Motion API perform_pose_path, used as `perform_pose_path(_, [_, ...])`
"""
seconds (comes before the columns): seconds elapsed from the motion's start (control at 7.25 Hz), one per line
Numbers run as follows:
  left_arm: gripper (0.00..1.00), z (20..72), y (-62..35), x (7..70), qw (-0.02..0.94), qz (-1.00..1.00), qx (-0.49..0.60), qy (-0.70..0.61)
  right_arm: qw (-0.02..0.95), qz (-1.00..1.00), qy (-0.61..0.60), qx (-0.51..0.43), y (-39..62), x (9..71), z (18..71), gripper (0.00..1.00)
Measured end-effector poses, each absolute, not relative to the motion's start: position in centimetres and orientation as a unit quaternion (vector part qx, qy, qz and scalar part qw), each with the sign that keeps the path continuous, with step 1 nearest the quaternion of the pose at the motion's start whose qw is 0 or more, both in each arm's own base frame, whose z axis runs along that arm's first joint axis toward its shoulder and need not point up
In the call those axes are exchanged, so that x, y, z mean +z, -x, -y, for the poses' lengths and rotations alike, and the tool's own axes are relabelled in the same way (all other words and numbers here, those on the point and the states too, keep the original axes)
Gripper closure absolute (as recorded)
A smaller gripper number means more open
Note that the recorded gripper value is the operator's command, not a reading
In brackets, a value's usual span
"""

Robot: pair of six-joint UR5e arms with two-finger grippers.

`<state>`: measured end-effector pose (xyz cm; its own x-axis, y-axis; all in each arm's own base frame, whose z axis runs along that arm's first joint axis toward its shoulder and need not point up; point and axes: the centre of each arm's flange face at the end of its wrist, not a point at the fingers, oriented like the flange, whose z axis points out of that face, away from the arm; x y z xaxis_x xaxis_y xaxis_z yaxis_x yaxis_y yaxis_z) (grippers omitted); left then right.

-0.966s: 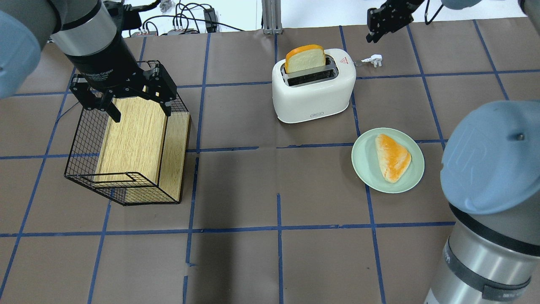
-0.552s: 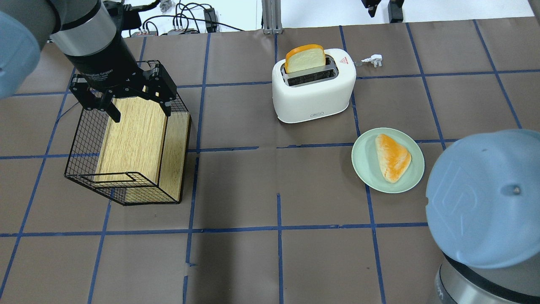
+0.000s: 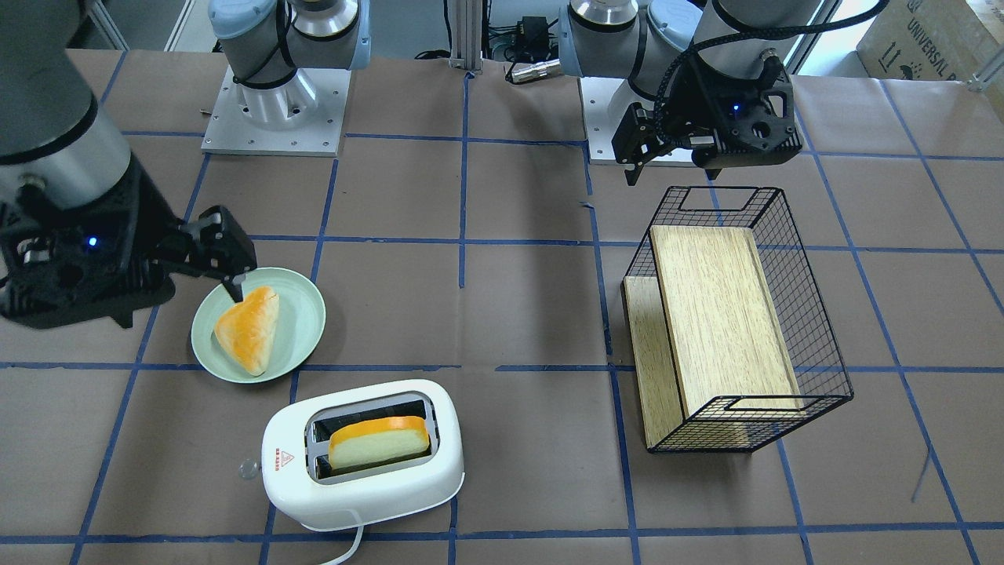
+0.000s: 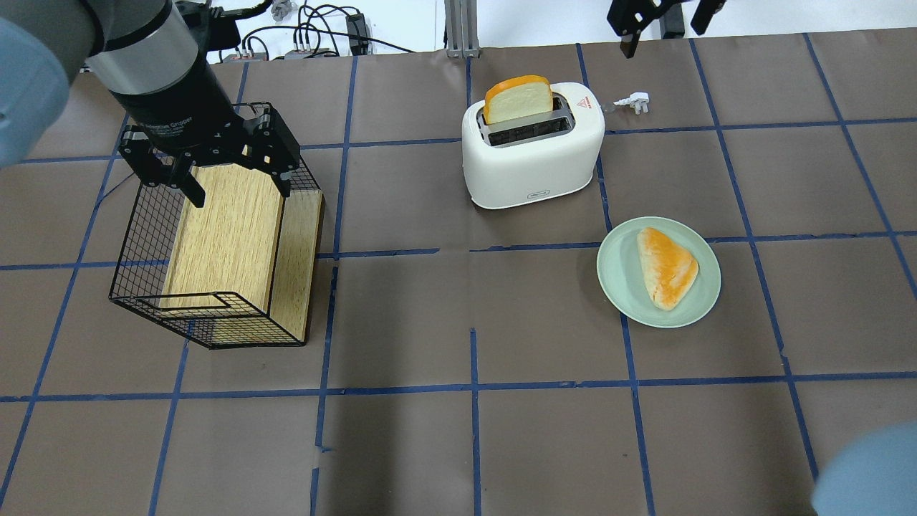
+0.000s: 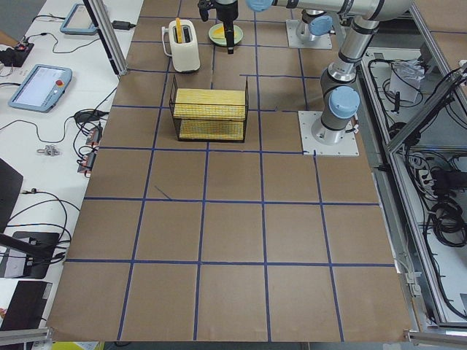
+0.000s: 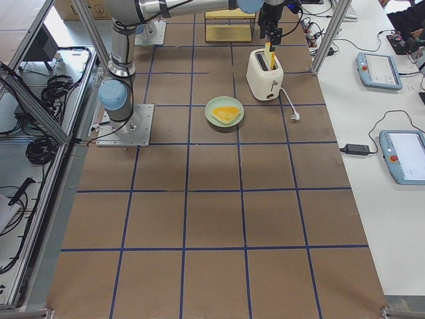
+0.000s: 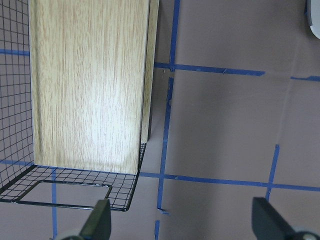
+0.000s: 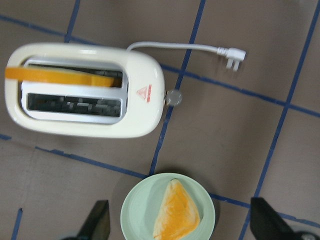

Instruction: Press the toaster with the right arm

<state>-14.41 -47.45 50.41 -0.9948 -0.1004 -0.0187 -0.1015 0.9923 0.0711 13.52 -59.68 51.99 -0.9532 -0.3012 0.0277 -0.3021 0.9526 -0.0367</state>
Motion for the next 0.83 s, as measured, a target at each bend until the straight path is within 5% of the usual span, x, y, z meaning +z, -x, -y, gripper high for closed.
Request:
perform_pose_path(0.28, [0.00, 47.5, 14.4, 50.4, 0.008, -0.998, 0.036, 0.051, 0.011, 0.990, -0.139, 0.000, -11.9, 51.3, 52.6, 0.00])
perform_pose_path(0.83, [0.00, 47.5, 14.4, 50.4, 0.008, -0.998, 0.036, 0.051, 0.007, 0.992, -0.128, 0.003, -10.9, 51.2, 51.0, 0.00])
